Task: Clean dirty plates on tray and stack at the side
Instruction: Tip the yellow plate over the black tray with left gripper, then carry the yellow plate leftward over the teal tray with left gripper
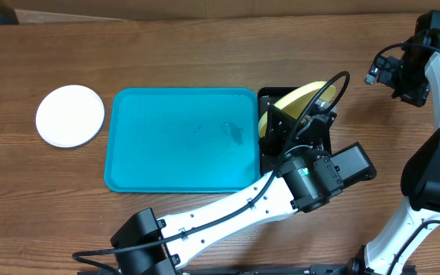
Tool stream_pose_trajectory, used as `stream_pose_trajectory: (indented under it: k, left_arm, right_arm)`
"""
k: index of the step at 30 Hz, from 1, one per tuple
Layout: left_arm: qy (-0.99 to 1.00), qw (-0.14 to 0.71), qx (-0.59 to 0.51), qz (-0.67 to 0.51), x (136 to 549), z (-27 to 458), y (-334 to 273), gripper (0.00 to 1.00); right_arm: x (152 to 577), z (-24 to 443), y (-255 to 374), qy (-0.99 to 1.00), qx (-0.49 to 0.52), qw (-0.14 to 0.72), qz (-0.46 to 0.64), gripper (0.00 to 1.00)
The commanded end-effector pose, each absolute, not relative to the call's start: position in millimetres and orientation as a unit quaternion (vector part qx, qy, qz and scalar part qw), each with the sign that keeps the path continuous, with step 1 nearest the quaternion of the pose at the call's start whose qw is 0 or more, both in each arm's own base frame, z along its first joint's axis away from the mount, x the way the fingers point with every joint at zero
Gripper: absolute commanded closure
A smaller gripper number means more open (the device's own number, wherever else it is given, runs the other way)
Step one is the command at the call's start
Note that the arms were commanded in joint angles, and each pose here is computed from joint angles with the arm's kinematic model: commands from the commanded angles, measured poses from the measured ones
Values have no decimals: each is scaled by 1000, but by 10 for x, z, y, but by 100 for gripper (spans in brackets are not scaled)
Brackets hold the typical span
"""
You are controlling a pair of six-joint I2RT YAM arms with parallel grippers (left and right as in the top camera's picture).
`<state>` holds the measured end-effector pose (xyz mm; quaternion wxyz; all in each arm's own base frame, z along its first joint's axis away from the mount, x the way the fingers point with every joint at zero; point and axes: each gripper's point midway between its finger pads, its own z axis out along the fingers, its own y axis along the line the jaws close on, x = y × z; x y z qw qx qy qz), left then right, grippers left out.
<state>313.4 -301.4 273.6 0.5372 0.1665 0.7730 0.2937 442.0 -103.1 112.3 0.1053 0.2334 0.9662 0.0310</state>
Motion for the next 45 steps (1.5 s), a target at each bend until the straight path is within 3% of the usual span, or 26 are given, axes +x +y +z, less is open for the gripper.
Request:
stream_pose_trajectory:
  k: [1,7,14,21,27,35,45]
  left_arm:
    - [762,565,134,286,3119,3029,-2960,96]
    - [811,514,173,218,3118,2721,-3124,96]
    - [919,360,160,36,3207,2053,-3252,96]
    - [967,199,86,-136,3530,1797,-2897,96]
    - [958,103,-29,-267,3866,1856,-2121,96]
    - [934,99,-231,-253,4152,1785,-471,96]
    - [883,96,-442,-123,3677,1419,1381,96]
  right_arm:
    - [4453,1247,-1048,964,235,123,31,0]
    - [4453,1247,-1048,964,235,123,31,0]
    - [4453,1247,-1048,964,235,123,31,0]
    - [4453,1247,-1048,964,235,123,31,0]
    - [4453,1247,-1048,964,235,123,31,0]
    - [4453,1247,-1048,964,235,123,31,0]
    - [4453,1247,-1048,964,235,123,31,0]
